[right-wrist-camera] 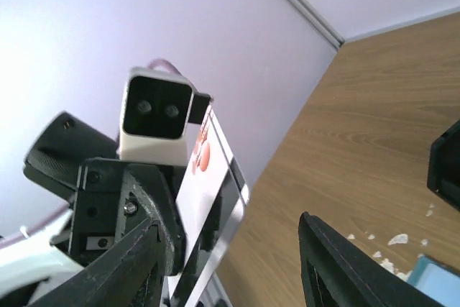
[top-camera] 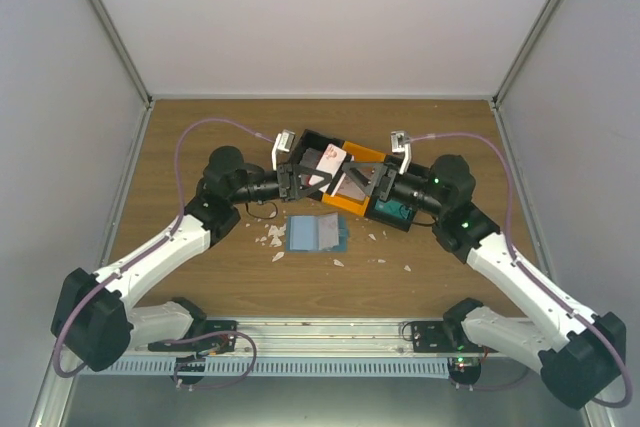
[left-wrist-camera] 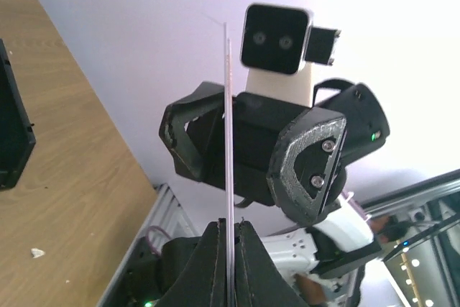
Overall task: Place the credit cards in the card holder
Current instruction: Pick up the credit card from the storage box.
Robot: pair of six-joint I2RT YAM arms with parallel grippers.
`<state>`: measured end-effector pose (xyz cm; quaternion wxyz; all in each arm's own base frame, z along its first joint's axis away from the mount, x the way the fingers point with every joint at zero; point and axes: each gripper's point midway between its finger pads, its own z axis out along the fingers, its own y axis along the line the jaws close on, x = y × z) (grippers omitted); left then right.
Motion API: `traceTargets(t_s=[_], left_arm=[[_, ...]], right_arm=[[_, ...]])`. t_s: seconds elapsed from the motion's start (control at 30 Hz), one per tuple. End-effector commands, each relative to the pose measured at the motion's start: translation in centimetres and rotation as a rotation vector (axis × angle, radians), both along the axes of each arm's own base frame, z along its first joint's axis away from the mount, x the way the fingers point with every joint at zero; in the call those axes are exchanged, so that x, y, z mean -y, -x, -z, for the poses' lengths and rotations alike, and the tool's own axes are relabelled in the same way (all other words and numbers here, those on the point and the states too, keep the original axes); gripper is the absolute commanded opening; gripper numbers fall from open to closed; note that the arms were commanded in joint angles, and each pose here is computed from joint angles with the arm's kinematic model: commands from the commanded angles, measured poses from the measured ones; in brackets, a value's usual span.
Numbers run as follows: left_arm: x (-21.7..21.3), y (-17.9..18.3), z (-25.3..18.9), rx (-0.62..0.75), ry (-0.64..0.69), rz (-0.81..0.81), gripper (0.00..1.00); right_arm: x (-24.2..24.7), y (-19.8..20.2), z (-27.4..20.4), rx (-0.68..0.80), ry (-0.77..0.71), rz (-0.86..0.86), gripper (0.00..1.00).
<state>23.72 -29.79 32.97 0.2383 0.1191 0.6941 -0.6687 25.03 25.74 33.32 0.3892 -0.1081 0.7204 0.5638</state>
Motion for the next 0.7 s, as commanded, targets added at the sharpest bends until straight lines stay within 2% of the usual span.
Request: traceTargets(t_s=[0.0, 0.2, 0.3, 0.47, 0.57, 0.67], left_arm=[[-0.2, -0.5, -3.4, -0.064, 0.115, -0.001, 0.0], [-0.4, -0.5, -3.9, -0.081, 0.139, 0.002, 0.0], [-0.4, -0.6, -3.8, -0.083, 0.138, -0.002, 0.0], [-0.4, -0.8, -3.4, -0.071, 0.132, -0.013, 0.0], [-0.5, -0.8, -3.6, -0.014, 0.128, -0.019, 0.0], [-0.7, -0.7, -3.8, 0.046, 0.128, -0.029, 0.0]], right_arm=[[1.3, -0.4, -2.1, -0.119, -0.222, 0.105, 0.52], [0.2, 0.1, -0.8, -0.177, -0.284, 0.039, 0.48], [-0.9, 0.5, -1.0, -0.157, -0.282, -0.014, 0.36], [-1.8, 1.1, -1.0, -0.129, -0.291, -0.045, 0.3], [-2.1, 1.1, -0.5, -0.139, -0.28, -0.05, 0.25], [-2.2, 1.1, 0.0, -0.127, -0.273, -0.054, 0.12]])
